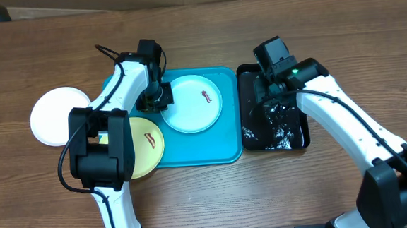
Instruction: Clean dirty plates on tray and stack at the side
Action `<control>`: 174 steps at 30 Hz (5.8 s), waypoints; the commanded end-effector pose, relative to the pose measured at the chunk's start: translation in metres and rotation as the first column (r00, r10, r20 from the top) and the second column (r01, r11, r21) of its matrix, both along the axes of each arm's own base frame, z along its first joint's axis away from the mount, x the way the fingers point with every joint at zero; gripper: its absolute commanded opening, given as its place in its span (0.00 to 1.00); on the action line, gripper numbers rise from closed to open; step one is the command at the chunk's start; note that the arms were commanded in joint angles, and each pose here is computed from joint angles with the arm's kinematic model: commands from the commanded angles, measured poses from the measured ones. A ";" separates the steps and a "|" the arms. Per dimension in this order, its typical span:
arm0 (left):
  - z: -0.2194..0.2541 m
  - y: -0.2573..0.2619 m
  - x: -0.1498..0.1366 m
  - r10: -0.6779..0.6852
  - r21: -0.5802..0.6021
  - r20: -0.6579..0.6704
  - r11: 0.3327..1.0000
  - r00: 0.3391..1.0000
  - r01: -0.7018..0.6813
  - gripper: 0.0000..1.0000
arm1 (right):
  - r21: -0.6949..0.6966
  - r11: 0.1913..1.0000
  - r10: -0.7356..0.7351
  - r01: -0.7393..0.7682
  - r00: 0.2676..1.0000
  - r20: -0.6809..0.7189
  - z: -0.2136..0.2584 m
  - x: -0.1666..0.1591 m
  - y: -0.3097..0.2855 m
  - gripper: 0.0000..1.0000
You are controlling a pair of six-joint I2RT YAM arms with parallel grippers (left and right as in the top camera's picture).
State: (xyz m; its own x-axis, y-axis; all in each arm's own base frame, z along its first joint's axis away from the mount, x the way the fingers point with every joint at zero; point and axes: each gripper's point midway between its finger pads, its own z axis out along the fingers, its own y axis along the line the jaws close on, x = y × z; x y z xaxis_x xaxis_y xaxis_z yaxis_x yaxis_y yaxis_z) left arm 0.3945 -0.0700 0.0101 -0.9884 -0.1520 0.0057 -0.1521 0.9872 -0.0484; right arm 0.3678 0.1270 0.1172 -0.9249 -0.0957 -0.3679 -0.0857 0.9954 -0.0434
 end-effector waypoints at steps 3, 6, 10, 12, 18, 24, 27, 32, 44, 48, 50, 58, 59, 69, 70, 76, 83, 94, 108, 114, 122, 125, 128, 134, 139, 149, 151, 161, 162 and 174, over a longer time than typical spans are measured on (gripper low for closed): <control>-0.002 0.008 0.001 0.016 0.015 -0.001 1.000 1.000 -0.016 0.07 | -0.016 1.000 -0.007 0.007 1.000 0.007 0.006 -0.001 -0.005 0.04; -0.002 0.008 0.001 0.017 0.014 0.001 1.000 1.000 -0.017 0.08 | -0.031 0.999 -0.014 0.014 1.000 0.021 0.009 0.001 -0.008 0.04; 0.000 0.009 0.003 0.020 0.014 0.004 1.000 1.000 -0.020 0.11 | -0.035 0.999 -0.016 0.017 1.000 0.026 0.010 0.002 -0.009 0.04; 0.001 0.009 0.004 0.021 0.013 0.007 1.000 1.000 -0.021 0.11 | -0.034 0.999 -0.015 0.016 1.000 0.026 0.010 0.002 -0.008 0.04; 0.003 0.009 0.007 0.023 0.007 0.014 1.000 1.000 -0.023 0.12 | -0.034 0.999 -0.016 0.017 1.000 0.027 0.010 0.003 -0.008 0.04; 0.007 0.008 0.010 0.024 -0.002 0.022 1.000 0.999 -0.024 0.16 | -0.034 0.999 -0.016 0.017 1.000 0.026 0.010 0.002 -0.008 0.05; 0.008 0.008 0.010 0.029 -0.009 0.018 1.000 0.999 -0.028 0.16 | -0.034 0.999 -0.016 0.017 1.000 0.026 0.010 0.002 -0.008 0.05; 0.010 0.008 0.009 0.024 -0.035 0.012 0.999 1.000 -0.024 0.18 | -0.033 0.999 -0.019 0.020 0.999 0.026 0.010 0.002 -0.008 0.06; 0.011 0.005 0.009 0.014 -0.084 0.008 0.996 1.000 -0.013 0.12 | -0.035 0.999 -0.019 0.020 1.000 0.020 0.009 0.001 -0.009 0.07; 0.011 0.005 0.009 0.014 -0.084 0.008 0.996 1.000 -0.013 0.05 | -0.036 0.999 -0.019 0.019 1.000 0.016 0.009 0.000 -0.009 0.04; 0.011 0.005 0.009 0.014 -0.084 0.008 0.996 1.000 -0.013 0.04 | -0.036 0.999 -0.019 0.020 1.000 0.015 0.009 0.000 -0.009 0.04; 0.011 -0.001 0.010 -0.008 -0.084 0.015 0.996 1.000 0.009 0.04 | -0.032 0.999 -0.016 0.017 1.000 0.013 0.009 0.000 -0.008 0.04; 0.011 -0.002 0.010 -0.010 -0.084 0.017 0.996 1.000 0.012 0.04 | -0.031 0.999 -0.017 0.017 1.000 0.011 0.009 -0.001 -0.008 0.04; 0.011 -0.005 0.012 -0.087 -0.084 0.036 0.992 0.996 0.089 0.04 | 0.054 0.998 -0.022 0.025 0.998 -0.057 0.014 -0.008 -0.008 0.03; 0.011 -0.006 0.012 -0.091 -0.084 0.036 0.992 0.995 0.094 0.04 | 0.073 0.997 -0.027 0.033 0.997 -0.071 0.020 -0.009 -0.009 0.04; 0.011 -0.009 0.011 -0.112 -0.084 0.038 0.990 0.993 0.115 0.04 | 0.103 0.994 -0.029 0.032 0.999 -0.026 0.052 0.003 -0.008 0.04; 0.011 -0.016 0.010 -0.143 -0.084 0.040 0.986 0.989 0.146 0.04 | 0.197 0.980 0.031 -0.039 0.998 0.048 0.073 0.016 0.023 0.04; 0.011 -0.024 0.008 -0.163 -0.084 0.040 0.983 0.986 0.166 0.04 | 0.220 0.957 0.178 -0.191 0.981 0.079 0.041 0.025 0.100 0.04; 0.011 -0.025 0.008 -0.166 -0.083 0.040 0.982 0.985 0.169 0.04 | 0.013 0.982 0.188 -0.191 0.976 0.109 -0.024 0.040 0.133 0.04; 0.011 -0.025 0.008 -0.166 -0.083 0.040 0.982 0.985 0.169 0.04 | 0.002 0.982 0.187 -0.188 0.977 0.100 -0.047 0.048 0.137 0.04; 0.011 -0.025 0.008 -0.167 -0.083 0.040 0.982 0.985 0.169 0.04 | -0.027 0.982 0.190 -0.189 0.981 0.038 -0.086 0.045 0.136 0.04; 0.011 -0.026 0.008 -0.167 -0.083 0.040 0.982 0.985 0.170 0.04 | -0.036 0.981 0.190 -0.189 0.982 0.018 -0.099 0.044 0.134 0.04; 0.011 -0.026 0.008 -0.167 -0.083 0.040 0.982 0.985 0.170 0.04 | -0.045 0.983 0.179 -0.179 0.984 -0.008 -0.118 0.042 0.133 0.04; 0.011 -0.026 0.008 -0.167 -0.083 0.040 0.982 0.985 0.170 0.04 | 0.009 0.982 0.187 -0.186 0.981 -0.051 -0.129 0.035 0.142 0.04; 0.011 -0.026 0.008 -0.167 -0.083 0.040 0.982 0.985 0.170 0.04 | 0.207 0.952 0.257 -0.224 0.956 -0.144 -0.130 0.011 0.173 0.04; 0.011 -0.026 0.007 -0.167 -0.083 0.039 0.982 0.985 0.170 0.04 | 0.470 0.852 0.367 -0.231 0.904 -0.220 -0.116 -0.016 0.212 0.04; 0.011 -0.026 0.007 -0.167 -0.083 0.039 0.982 0.985 0.170 0.04 | 0.547 0.803 0.402 -0.234 0.892 -0.209 -0.103 -0.014 0.221 0.04; 0.011 -0.024 0.004 -0.167 -0.079 0.024 0.982 0.986 0.169 0.04 | 0.687 0.679 0.374 -0.258 0.927 -0.021 0.033 0.038 0.179 0.04; 0.011 -0.024 0.004 -0.167 -0.079 0.024 0.982 0.986 0.169 0.04 | 0.669 0.698 0.359 -0.256 0.933 -0.017 0.042 0.038 0.166 0.04; 0.011 -0.024 0.007 -0.167 -0.075 0.037 0.983 0.985 0.169 0.15 | 0.112 0.992 -0.039 0.064 0.976 -0.216 0.006 0.027 -0.013 0.04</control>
